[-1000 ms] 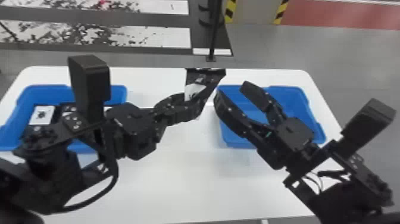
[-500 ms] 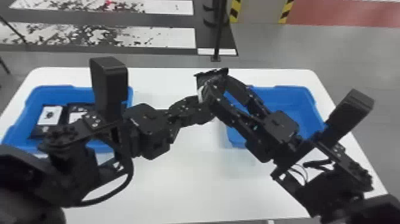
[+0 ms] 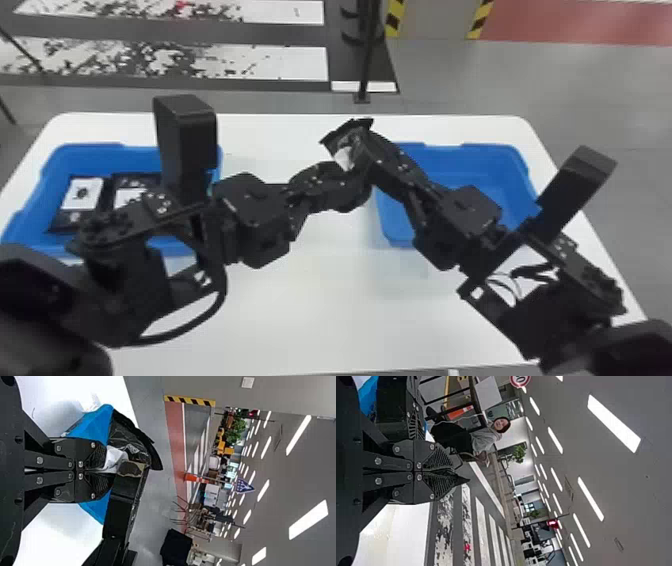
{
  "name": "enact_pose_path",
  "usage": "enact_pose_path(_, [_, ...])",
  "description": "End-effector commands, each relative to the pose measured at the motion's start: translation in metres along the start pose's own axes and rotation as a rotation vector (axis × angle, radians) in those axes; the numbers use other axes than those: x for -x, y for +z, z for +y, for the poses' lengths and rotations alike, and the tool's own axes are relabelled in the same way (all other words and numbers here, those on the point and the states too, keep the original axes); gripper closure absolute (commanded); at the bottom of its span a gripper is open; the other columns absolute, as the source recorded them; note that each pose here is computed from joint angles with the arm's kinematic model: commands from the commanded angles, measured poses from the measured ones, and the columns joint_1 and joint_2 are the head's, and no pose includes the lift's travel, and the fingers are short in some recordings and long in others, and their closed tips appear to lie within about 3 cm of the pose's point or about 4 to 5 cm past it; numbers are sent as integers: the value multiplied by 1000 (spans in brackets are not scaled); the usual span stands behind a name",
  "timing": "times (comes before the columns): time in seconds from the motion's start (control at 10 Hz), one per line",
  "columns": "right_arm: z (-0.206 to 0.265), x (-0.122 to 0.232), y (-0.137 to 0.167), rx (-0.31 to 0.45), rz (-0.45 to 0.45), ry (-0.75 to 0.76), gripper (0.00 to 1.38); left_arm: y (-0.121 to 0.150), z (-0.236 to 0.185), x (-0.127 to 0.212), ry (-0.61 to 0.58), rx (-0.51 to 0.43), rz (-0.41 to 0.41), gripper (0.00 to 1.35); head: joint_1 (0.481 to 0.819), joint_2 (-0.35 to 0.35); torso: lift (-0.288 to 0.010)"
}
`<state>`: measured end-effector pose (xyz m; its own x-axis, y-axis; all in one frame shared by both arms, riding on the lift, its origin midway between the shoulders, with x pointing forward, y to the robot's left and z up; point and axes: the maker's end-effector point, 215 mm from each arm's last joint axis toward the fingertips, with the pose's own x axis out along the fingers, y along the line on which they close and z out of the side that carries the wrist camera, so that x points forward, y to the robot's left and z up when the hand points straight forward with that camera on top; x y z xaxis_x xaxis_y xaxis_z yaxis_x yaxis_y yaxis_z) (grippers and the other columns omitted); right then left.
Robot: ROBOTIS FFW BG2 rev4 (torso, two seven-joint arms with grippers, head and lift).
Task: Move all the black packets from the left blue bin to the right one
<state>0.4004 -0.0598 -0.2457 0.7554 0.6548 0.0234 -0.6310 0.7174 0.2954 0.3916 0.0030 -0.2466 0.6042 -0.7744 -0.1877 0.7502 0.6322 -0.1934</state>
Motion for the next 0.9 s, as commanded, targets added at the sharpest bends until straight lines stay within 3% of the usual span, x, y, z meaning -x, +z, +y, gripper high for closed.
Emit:
enact_pose_path(0.0, [-3, 1, 2, 19, 2, -9, 1285, 3, 0, 0, 2, -2, -10, 1211, 695, -80, -140])
enact_pose_path(0.1, [-5, 2, 2, 21, 3, -11, 1285, 2, 2, 1, 7, 5, -10, 1174, 695, -84, -140])
enact_pose_path(0.3, [-14, 6, 6, 43, 2, -31, 1285, -11, 20, 11, 50, 73, -18, 334, 695, -83, -140])
enact_pose_path(0.4, [-31, 10, 9, 66, 7, -65, 1285, -21, 31, 20, 84, 97, -6, 121, 695, -80, -140])
enact_pose_path(0.6, [-73, 12, 22, 131, -14, -140, 1285, -34, 41, 36, 121, 132, -3, 107, 695, -74, -140])
enact_pose_path(0.8, [-132, 17, 25, 183, -2, -241, 1285, -26, 37, 46, 120, 143, -54, 111, 695, -92, -140])
